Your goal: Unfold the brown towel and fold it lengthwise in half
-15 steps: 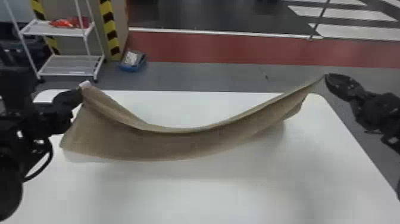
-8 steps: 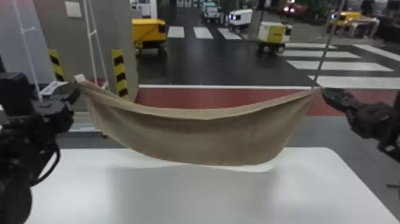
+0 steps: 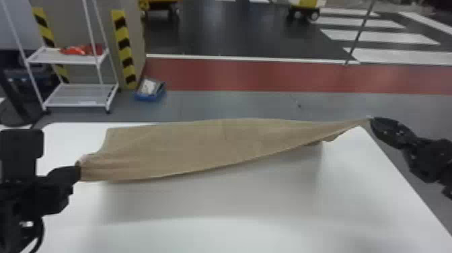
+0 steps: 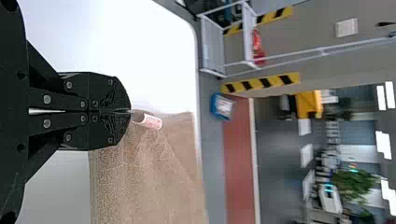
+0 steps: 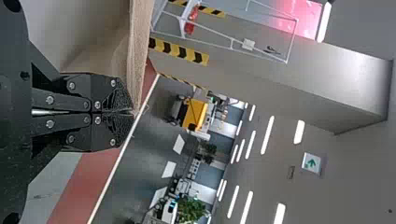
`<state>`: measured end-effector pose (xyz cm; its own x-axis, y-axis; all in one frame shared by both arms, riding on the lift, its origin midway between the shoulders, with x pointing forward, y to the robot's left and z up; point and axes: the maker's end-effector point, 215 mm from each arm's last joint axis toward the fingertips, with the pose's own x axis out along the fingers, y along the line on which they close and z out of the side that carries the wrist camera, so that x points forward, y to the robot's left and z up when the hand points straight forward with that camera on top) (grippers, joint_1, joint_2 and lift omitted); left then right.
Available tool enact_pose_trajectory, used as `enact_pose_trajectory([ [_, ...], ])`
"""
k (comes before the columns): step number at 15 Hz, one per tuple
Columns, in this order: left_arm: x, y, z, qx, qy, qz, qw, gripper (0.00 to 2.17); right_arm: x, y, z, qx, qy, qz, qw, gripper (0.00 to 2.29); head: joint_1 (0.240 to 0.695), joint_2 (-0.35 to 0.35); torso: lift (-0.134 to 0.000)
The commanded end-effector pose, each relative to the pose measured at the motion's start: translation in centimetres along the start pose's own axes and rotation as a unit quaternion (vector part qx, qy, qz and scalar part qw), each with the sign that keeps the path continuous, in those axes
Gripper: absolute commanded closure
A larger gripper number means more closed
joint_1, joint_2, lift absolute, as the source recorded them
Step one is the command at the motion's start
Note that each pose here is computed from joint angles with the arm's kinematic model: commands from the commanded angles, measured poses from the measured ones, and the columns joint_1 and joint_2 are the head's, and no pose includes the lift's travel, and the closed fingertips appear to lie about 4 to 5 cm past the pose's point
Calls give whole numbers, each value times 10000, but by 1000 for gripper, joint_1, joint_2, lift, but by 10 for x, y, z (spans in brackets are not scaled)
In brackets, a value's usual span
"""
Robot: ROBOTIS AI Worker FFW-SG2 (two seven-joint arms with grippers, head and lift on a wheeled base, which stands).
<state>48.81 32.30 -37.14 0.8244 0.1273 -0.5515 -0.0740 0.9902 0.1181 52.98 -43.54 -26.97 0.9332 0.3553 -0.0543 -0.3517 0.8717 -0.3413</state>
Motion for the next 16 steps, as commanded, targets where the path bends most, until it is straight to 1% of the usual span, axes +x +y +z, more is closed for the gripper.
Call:
enact_pose_trajectory([
  [1,-27,2,-65,159,863,200,9959,1727,-33,16,-31,-109,216,121,9996,1214,695,-120,-119],
  [2,-41,6,-89,271,1300,324,9906,1727,-47,26,-42,-73,300,244,9992,1214,695,-125,-119],
  [3,-55,8,-100,309,1532,408,9869,1727,-60,34,-53,-45,399,343,9986,1214,695,-130,-119],
  [4,-64,7,-102,293,1563,385,9865,1727,-73,41,-63,-25,517,400,9979,1214,695,-135,-119],
  [5,-76,7,-102,278,1578,369,9864,1727,-86,45,-71,-52,599,474,9971,1214,695,-141,-119],
  [6,-87,9,-95,267,1492,399,9876,1727,-97,52,-74,-95,622,578,9963,1214,695,-155,-119],
  [8,-100,14,-72,234,1188,445,9916,1727,-111,60,-71,-122,610,691,9957,1214,695,-168,-119],
  [9,-107,16,-60,211,1029,466,9934,1727,-112,59,-70,-108,604,666,9959,1214,695,-172,-119],
  [11,-115,14,-48,199,862,457,9950,1727,-99,56,-63,-68,483,619,9969,1214,695,-174,-119],
  [12,-114,12,-43,206,817,456,9954,1727,-86,56,-57,-71,410,635,9971,1214,695,-174,-119],
  [13,-108,9,-41,206,818,450,9954,1727,-72,51,-51,-32,304,576,9979,1214,695,-172,-119],
  [14,-98,7,-46,199,921,475,9944,1727,-57,43,-47,84,233,509,9984,1214,695,-168,-119],
  [16,-78,9,-58,270,1159,642,9908,1727,-33,20,-44,256,113,275,9992,1214,695,-152,-119],
])
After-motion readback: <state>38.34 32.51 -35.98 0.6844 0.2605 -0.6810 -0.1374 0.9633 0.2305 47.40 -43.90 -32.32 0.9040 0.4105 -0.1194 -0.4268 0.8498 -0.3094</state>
